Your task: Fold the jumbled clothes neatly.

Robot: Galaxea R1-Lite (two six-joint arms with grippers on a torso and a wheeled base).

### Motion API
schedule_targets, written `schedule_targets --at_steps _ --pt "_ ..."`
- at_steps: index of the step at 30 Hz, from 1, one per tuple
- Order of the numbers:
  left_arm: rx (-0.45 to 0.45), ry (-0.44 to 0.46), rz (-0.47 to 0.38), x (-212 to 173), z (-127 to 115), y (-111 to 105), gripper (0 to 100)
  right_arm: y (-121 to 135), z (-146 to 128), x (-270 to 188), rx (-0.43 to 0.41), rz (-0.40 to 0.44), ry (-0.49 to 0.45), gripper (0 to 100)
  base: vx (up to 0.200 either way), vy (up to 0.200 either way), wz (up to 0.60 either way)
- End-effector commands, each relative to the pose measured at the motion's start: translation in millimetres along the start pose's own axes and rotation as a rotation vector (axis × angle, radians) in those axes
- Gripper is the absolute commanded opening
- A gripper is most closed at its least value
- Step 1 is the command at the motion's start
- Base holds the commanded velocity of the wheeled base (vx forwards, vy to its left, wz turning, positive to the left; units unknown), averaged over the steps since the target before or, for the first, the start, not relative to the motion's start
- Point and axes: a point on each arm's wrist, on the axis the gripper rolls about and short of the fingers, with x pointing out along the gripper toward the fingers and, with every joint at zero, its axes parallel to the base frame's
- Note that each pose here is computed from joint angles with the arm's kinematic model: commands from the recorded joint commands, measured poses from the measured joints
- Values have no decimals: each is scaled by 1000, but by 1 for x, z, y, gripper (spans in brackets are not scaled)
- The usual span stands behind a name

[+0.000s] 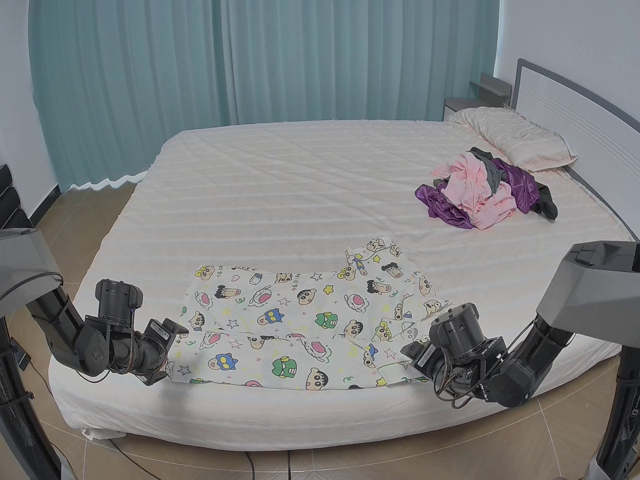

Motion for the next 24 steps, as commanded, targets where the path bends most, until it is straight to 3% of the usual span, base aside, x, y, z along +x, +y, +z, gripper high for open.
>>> schedule_targets --at_steps 1,19,20,24 --pt "-1 2 3 0 -1 1 100 -10 0 17 20 -14 -14 100 0 0 0" --pt "-1 1 2 0 0 1 100 -11 7 23 56 14 -57 100 0 0 0" --pt "-1 1 2 0 0 1 100 -11 8 23 57 14 -59 0 0 0 0" --pt "-1 1 2 0 0 1 100 -12 9 21 55 9 -64 0 0 0 0"
